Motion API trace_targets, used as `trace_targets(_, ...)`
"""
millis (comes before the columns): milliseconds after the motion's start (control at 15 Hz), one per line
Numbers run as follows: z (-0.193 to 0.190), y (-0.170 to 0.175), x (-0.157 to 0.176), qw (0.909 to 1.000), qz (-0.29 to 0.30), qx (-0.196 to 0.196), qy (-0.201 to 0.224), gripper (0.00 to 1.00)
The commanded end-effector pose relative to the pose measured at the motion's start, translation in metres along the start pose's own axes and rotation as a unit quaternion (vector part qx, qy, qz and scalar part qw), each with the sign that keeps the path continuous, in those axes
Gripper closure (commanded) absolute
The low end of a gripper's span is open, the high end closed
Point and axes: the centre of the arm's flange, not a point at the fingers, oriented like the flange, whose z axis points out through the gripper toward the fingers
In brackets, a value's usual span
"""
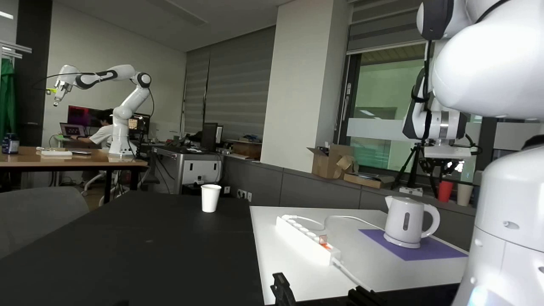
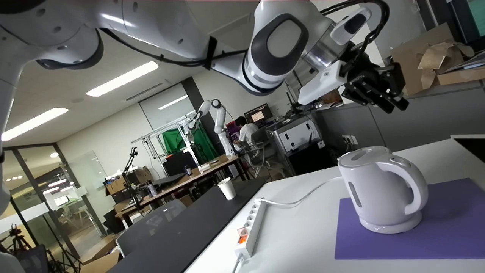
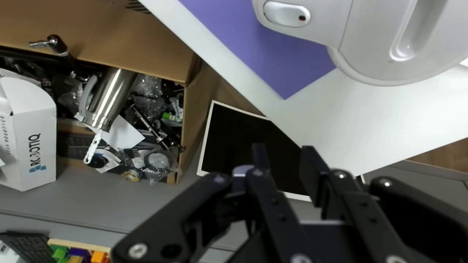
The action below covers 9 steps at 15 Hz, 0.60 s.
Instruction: Press the switch on the kettle
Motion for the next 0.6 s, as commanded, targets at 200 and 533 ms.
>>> trace_targets(200,-0.0241,-0.0082,-0.0075,0.9983,-0.038,-0.041,-0.016,0.16)
trace_targets(533,-0.0286,-0.0087,-0.008,0.9942,-0.072,-0.035,-0.072,0.0)
